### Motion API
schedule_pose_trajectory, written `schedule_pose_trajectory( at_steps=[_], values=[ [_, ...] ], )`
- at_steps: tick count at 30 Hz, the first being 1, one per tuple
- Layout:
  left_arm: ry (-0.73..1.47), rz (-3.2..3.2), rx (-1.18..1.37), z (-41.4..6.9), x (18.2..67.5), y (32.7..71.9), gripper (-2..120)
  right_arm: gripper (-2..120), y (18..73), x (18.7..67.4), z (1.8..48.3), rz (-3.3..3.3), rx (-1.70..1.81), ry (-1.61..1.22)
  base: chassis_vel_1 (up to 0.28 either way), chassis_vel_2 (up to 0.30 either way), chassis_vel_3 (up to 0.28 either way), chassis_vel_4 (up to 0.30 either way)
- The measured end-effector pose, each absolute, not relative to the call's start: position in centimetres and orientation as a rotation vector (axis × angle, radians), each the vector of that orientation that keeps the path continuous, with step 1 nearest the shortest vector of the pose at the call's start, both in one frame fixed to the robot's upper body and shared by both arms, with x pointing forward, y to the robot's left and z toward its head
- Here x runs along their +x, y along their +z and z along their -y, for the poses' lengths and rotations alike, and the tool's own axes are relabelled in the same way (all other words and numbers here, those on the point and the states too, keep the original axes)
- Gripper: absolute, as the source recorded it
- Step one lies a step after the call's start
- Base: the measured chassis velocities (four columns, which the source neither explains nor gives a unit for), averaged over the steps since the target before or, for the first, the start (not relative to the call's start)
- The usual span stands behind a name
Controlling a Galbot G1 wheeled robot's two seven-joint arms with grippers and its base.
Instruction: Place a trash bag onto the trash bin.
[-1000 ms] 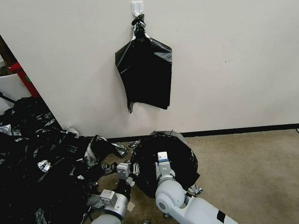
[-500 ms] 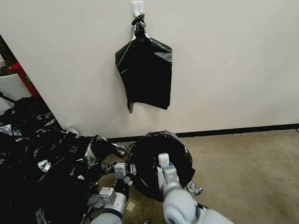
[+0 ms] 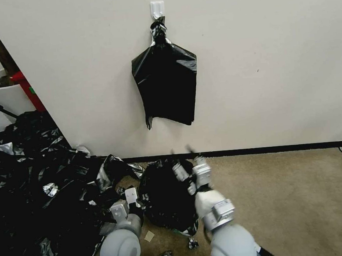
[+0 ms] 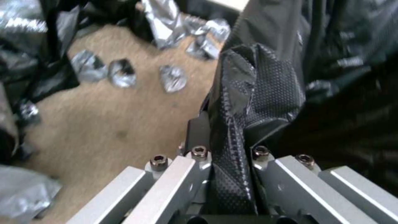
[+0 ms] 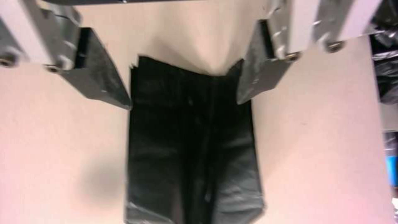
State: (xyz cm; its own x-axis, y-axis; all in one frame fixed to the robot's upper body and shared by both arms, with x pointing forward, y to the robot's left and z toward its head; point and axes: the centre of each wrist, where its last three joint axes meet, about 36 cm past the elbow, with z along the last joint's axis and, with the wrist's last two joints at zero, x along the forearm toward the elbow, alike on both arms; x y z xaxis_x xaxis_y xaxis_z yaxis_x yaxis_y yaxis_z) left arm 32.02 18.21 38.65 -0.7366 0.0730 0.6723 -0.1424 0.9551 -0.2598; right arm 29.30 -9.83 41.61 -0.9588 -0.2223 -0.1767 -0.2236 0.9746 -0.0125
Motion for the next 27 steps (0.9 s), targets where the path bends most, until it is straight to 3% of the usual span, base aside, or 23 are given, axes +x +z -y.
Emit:
schedule_pose_trajectory(
  at_steps=[5, 9, 21, 27],
  values=[
    [0.381, 2.325, 0.052, -18.2, 32.2, 38.7, 3, 86, 41.6, 28.6, 9.4, -2.999, -0.285, 0.080, 0.000, 0.000, 0.000, 0.000],
    [0.426, 2.282, 0.019, -18.3, 31.7, 38.7, 21, 100, 41.2, 28.1, 8.9, -3.041, -0.263, 0.113, 0.000, 0.000, 0.000, 0.000],
    [0.467, 2.466, 0.046, -19.6, 30.5, 41.5, 59, 100, 40.2, 28.3, 8.8, -3.078, -0.185, 0.174, 0.000, 0.000, 0.000, 0.000],
    [0.464, 2.703, 0.092, -20.3, 29.4, 41.4, 84, 100, 38.9, 29.3, 9.9, -3.006, -0.090, 0.264, 0.000, 0.000, 0.000, 0.000]
  ],
)
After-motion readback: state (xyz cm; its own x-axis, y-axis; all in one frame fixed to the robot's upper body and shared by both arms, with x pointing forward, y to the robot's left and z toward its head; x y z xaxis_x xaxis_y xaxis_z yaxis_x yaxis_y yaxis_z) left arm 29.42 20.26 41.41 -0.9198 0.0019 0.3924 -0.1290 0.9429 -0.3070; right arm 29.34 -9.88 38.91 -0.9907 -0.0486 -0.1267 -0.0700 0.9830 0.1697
